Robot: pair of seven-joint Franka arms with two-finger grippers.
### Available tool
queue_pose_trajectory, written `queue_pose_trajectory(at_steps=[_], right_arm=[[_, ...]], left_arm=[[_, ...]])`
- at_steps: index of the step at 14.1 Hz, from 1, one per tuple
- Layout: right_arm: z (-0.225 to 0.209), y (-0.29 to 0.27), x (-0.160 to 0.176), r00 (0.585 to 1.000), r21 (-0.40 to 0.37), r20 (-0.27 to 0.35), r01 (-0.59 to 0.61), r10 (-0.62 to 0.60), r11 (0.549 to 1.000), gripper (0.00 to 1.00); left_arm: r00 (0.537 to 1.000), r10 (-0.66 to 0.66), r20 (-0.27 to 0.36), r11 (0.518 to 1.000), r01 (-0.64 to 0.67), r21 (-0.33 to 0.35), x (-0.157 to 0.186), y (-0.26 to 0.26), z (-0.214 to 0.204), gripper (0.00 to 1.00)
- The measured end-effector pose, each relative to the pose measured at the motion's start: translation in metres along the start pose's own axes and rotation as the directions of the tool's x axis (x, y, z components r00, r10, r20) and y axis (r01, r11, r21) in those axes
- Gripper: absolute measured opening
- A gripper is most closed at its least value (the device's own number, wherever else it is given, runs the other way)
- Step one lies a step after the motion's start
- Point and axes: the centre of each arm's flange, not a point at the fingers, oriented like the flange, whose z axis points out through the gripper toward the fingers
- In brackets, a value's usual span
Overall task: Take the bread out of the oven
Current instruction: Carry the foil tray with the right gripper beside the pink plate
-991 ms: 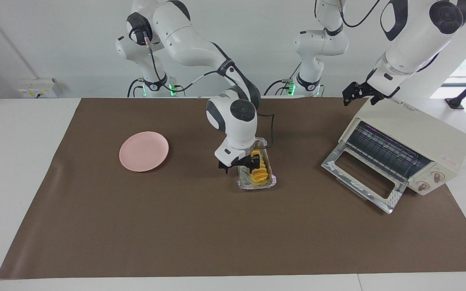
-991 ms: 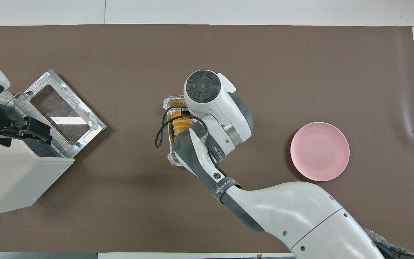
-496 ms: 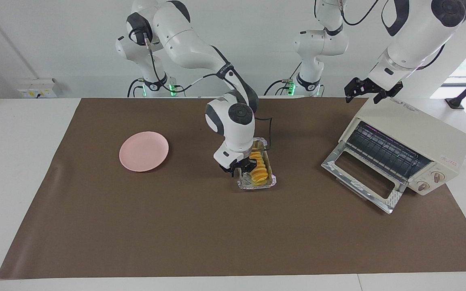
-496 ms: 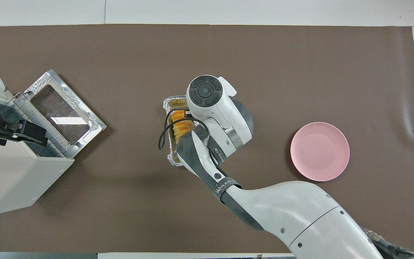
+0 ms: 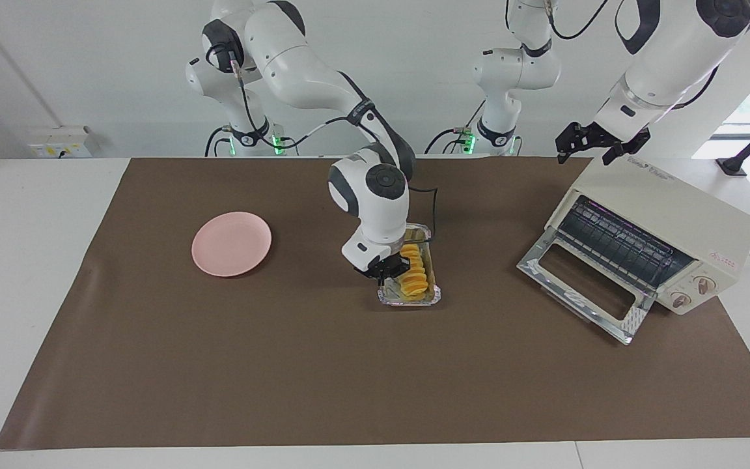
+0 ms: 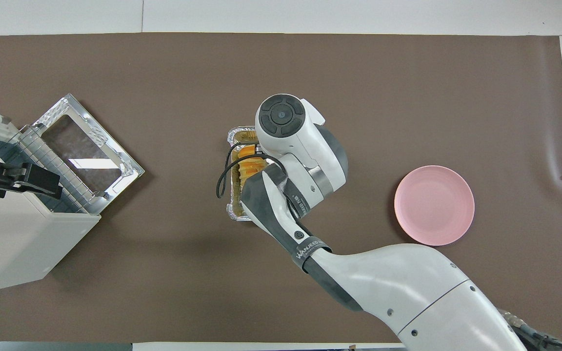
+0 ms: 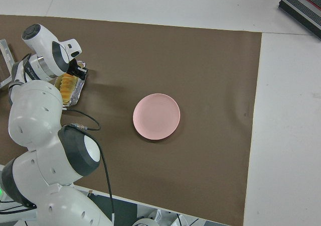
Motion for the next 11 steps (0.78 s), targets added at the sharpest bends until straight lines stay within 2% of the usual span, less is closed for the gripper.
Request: queue_pose_trajectory(at_steps=[3, 6, 8, 11], right_arm=[[-0.038, 0.049, 0.037, 0.999, -0.022, 0.022, -0.032, 0.032, 0.999, 0.02], [-0.071, 0.15, 0.094, 1.0, -0.005, 0.007, -0.011, 0.011, 1.0, 0.02], [-0.071, 0.212, 0.119, 1.0, 0.003, -0.004, 0.03, -0.029, 1.0, 0.02], [-0.062, 0.282, 0.146, 0.992, 0.011, -0.062, 0.113, -0.112, 0.994, 0.02]], left_arm=[[1.0, 0.0, 0.0, 1.0, 0.0, 0.0, 0.0, 0.0, 0.0, 1.0], [1.0, 0.0, 0.0, 1.0, 0.0, 0.0, 0.0, 0.0, 0.0, 1.0], [1.0, 0.0, 0.0, 1.0, 0.0, 0.0, 0.0, 0.0, 0.0, 1.0], [1.0, 0.0, 0.0, 1.0, 0.0, 0.0, 0.0, 0.0, 0.0, 1.0]])
